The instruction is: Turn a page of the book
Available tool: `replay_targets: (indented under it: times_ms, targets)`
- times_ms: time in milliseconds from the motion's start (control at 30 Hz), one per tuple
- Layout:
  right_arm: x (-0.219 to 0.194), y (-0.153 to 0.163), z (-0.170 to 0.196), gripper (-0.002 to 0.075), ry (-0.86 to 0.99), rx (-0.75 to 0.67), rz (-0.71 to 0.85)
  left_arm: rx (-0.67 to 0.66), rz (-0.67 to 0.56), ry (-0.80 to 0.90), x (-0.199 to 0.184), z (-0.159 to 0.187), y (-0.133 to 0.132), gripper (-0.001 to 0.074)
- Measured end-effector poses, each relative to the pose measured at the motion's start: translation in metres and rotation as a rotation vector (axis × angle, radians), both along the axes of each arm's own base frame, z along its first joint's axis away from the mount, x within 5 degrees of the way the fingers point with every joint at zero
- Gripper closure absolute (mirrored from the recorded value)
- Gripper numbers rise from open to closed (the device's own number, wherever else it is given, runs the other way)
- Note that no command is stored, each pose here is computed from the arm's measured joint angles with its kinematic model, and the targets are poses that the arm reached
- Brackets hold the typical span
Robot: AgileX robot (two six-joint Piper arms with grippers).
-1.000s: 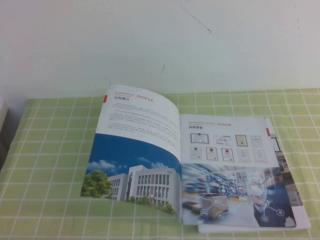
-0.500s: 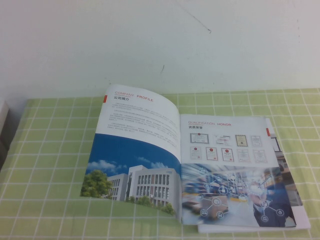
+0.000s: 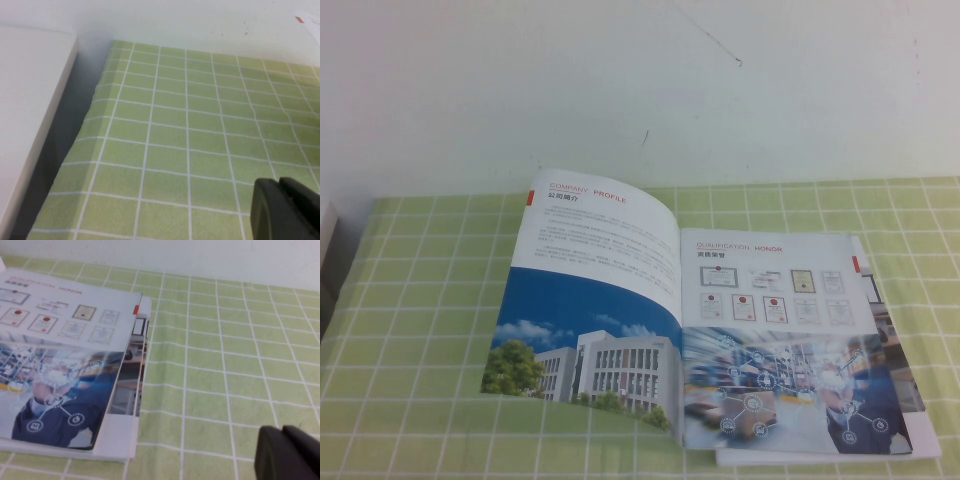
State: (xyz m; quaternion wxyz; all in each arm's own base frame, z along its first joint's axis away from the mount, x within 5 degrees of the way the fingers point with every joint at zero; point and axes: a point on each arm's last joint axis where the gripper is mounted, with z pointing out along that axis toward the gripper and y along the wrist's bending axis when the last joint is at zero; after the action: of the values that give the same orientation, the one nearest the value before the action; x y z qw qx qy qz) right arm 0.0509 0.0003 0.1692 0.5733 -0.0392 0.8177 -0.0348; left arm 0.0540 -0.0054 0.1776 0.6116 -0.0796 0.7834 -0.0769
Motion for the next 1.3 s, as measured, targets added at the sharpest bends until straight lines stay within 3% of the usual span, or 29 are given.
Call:
replay_targets:
  times_ms: [200,267,333,400,500,567,633,767,1067,1167,1300]
  targets:
    - [0.000,0.000,0.000,0.0729,0.000,0.008,0.000,-0.005,0.000,0.000,0.000,0.000,0.000,0.0738]
    - [0.000,0.002,0.000,0.0729,-0.006,0.070,0.000,-0.055,-0.005,-0.004,0.000,0.000,-0.002,0.0738]
    - [0.001,0.007,0.000,0.0729,-0.012,0.241,-0.003,-0.157,-0.011,-0.017,0.000,0.002,-0.004,0.0738]
    - [0.001,0.015,0.002,0.0729,-0.013,0.537,-0.013,-0.333,-0.015,-0.051,0.001,0.007,-0.008,0.0738]
    - [0.001,0.024,0.009,0.0729,-0.007,0.951,-0.024,-0.676,-0.010,-0.115,0.002,0.016,-0.011,0.0738]
    - [0.001,0.025,0.013,0.0729,-0.018,1.062,-0.023,-0.832,0.027,-0.172,0.002,0.022,-0.007,0.0738]
    - [0.001,0.025,0.014,0.0729,-0.031,1.052,-0.010,-0.894,0.082,-0.230,0.003,0.025,-0.001,0.0738]
    - [0.001,0.025,0.014,0.0729,-0.061,0.891,0.041,-0.928,0.149,-0.293,0.002,0.028,0.006,0.0738]
    - [-0.001,0.030,0.011,0.0729,-0.041,0.689,0.139,-0.922,0.094,-0.248,0.003,0.026,0.000,0.0738]
    - [-0.001,0.030,0.011,0.0729,-0.040,0.667,0.150,-0.786,0.012,-0.214,0.002,0.027,-0.007,0.0738]
    - [0.001,0.031,0.009,0.0729,-0.018,0.652,0.152,-0.446,-0.180,-0.249,-0.005,0.056,-0.020,0.0738]
